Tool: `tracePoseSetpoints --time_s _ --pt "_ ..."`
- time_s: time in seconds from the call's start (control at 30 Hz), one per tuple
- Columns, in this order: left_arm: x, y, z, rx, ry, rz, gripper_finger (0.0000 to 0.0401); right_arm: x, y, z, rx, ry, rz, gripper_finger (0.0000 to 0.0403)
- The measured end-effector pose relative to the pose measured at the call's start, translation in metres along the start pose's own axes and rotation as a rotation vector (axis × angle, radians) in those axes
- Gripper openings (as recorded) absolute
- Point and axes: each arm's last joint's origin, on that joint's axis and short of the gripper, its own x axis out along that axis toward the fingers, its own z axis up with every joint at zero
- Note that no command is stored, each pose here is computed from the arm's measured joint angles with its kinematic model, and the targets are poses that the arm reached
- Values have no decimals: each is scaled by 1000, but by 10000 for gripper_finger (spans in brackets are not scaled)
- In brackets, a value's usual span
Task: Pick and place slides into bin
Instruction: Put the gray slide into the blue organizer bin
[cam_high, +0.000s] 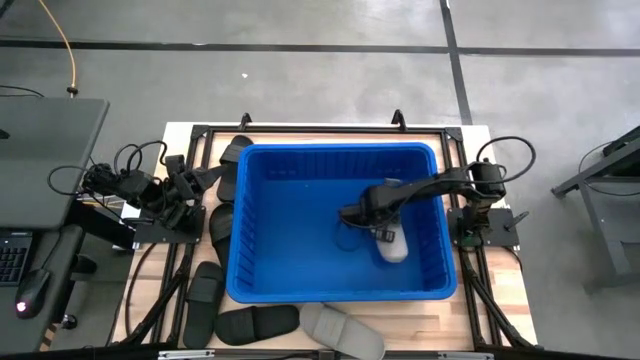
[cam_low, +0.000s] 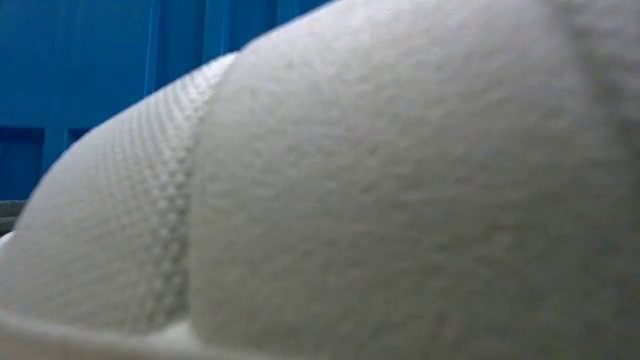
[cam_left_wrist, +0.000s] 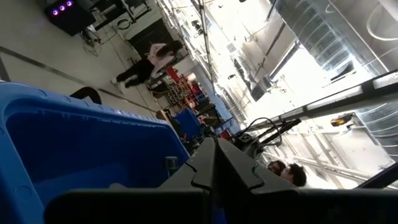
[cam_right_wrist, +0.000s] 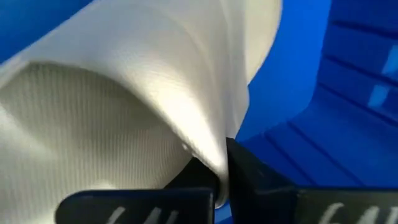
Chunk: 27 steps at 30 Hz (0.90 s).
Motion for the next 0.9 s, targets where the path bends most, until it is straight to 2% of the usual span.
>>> tracePoseSetpoints --time_s 0.13,0.3,0.47,0.7,0.8,0.9 --pt "0 0 0 1 0 0 5 9 3 0 5 16 54 0" --pt "0 0 0 1 -8 8 5 9 7 5 34 -32 108 0" --pt "0 0 0 1 -9 9 5 14 0 6 119 -1 137 0" --pt "0 1 0 1 -18 18 5 17 -3 11 103 -20 186 1" --pt "0 0 0 0 -15 14 5 18 -3 12 67 -23 220 16" --pt "0 0 0 0 -13 12 5 18 -2 12 26 -24 247 52"
